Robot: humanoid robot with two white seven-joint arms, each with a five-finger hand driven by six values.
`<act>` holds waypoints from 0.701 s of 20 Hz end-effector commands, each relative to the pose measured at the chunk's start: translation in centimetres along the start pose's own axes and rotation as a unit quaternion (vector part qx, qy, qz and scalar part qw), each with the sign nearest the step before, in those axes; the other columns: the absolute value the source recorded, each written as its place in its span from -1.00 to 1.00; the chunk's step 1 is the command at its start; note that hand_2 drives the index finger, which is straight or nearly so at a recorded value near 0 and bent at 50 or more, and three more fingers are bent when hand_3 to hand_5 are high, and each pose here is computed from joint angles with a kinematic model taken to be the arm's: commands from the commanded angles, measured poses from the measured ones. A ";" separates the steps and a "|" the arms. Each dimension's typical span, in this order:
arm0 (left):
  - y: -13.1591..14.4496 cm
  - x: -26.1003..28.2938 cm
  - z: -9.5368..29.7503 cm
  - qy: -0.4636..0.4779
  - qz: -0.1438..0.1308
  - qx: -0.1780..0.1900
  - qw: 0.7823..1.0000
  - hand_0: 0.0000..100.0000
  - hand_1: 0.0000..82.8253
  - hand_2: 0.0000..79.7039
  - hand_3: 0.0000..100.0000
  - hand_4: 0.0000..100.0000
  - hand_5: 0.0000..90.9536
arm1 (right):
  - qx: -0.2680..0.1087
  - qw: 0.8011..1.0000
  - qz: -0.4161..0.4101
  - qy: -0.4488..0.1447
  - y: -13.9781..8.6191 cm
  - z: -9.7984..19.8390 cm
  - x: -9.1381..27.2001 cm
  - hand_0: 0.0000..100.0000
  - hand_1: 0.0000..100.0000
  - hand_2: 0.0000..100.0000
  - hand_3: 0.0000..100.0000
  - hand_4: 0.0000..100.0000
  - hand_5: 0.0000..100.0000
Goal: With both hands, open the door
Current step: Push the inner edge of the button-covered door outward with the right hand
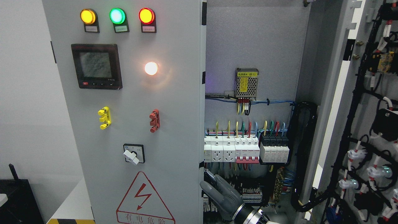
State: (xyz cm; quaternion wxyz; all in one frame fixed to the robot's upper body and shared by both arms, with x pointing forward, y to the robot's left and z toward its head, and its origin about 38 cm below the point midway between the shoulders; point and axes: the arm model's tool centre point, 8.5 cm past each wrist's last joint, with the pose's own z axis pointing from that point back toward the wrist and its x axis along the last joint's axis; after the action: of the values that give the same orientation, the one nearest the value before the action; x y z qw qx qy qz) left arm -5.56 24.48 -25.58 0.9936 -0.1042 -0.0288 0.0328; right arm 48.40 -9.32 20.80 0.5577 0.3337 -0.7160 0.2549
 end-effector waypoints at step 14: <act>-2.1 -0.2 -0.5 0.001 0.002 -0.017 1.000 -0.76 -0.06 -1.00 -1.00 -1.00 -1.00 | 0.057 0.998 0.007 -0.020 3.1 -0.6 1.1 -0.76 -0.22 -1.00 -1.00 -1.00 -1.00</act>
State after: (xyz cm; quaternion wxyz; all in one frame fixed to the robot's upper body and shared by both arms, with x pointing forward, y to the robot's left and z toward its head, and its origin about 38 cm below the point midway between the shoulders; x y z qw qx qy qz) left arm -5.57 24.49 -25.58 0.9936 -0.1040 -0.0288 0.0328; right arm 47.19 -8.15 21.43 0.5375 0.3527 -0.7141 0.2770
